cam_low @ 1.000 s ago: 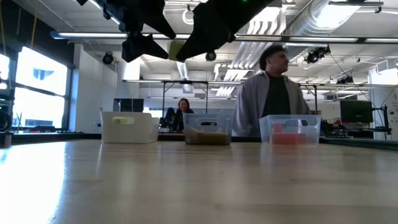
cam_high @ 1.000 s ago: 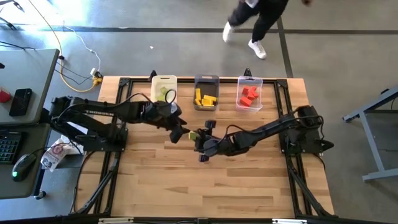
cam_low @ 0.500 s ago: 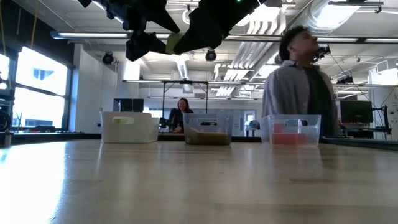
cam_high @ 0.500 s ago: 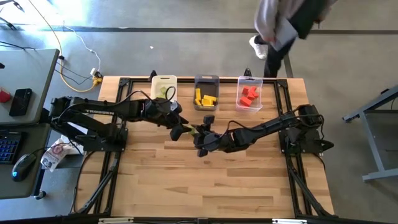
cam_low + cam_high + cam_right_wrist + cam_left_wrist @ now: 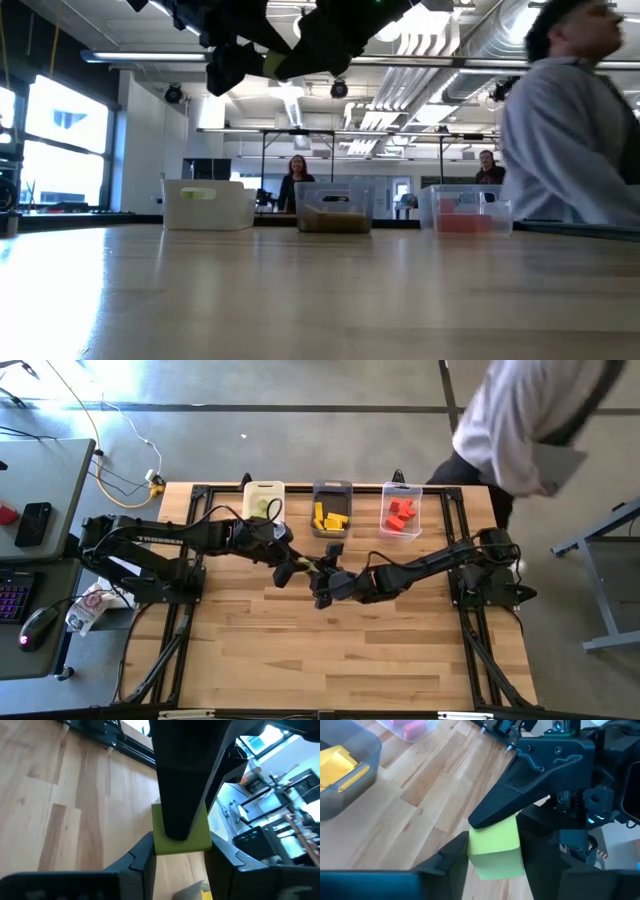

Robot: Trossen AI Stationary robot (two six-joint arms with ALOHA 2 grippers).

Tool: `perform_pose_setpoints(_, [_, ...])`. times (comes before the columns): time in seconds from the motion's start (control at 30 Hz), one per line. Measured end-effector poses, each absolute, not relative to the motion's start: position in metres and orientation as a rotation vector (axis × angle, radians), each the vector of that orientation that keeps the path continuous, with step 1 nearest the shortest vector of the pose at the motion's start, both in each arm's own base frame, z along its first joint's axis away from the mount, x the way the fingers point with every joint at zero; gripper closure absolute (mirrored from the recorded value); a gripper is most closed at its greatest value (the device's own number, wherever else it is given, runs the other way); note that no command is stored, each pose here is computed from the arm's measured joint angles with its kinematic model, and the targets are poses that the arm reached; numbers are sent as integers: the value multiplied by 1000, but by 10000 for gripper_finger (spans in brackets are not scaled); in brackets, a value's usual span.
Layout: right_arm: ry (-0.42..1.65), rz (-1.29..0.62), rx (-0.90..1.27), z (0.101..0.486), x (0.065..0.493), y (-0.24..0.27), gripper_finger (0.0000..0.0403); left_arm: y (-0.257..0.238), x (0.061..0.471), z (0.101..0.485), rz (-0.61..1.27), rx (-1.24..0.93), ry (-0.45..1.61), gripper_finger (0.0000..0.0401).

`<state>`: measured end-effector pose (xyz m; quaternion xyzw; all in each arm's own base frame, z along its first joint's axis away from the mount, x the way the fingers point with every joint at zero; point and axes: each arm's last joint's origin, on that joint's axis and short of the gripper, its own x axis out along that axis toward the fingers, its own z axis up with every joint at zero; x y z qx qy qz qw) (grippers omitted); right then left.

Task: Sort & place blocks by color
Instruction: Put the green block into the white bin

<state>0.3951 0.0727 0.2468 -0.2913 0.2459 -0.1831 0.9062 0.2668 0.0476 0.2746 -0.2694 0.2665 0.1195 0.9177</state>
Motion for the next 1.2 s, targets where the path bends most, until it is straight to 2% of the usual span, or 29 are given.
perform_pose_setpoints(0.1, [517, -395, -621, 247, 395, 72, 291, 48, 267, 275, 238, -538, 543, 287])
perform_pose_setpoints(0.33, [519, -410, -626, 247, 395, 72, 218, 49, 266, 274, 255, -440, 555, 294])
perform_pose_setpoints(0.47, [525, -464, -636, 247, 394, 71, 196, 51, 262, 269, 349, -374, 610, 295])
perform_pose_setpoints(0.77, [532, -507, -642, 248, 393, 69, 191, 76, 241, 256, 702, -243, 782, 295])
perform_pose_setpoints(1.2, [532, -508, -642, 247, 393, 69, 190, 136, 208, 245, 983, -297, 901, 295])
